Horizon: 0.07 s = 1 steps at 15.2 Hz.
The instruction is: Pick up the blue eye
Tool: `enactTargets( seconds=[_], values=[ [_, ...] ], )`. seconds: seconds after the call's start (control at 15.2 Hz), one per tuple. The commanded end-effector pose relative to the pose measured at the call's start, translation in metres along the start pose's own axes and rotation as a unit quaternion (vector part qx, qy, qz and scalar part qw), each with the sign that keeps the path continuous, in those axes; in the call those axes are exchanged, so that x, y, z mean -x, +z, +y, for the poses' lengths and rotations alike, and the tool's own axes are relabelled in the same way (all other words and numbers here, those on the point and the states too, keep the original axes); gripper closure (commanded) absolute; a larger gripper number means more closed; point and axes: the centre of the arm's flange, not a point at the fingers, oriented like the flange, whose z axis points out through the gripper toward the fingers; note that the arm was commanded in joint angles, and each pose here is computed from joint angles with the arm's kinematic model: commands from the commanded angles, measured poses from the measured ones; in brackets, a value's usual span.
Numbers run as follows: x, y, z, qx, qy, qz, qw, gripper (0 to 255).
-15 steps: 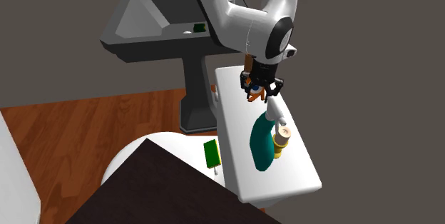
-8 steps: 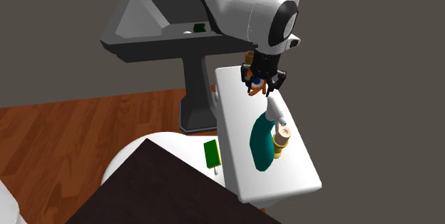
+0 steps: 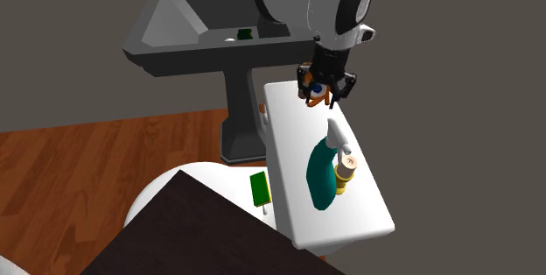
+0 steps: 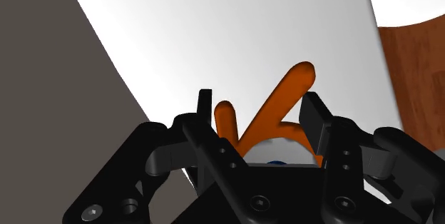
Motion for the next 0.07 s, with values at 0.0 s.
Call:
enactTargets(
  seconds=[0.0],
  values=[
    [0.0001,-0.0032,0.0002,0.0,0.0,0.0,1.0,255]
  ],
)
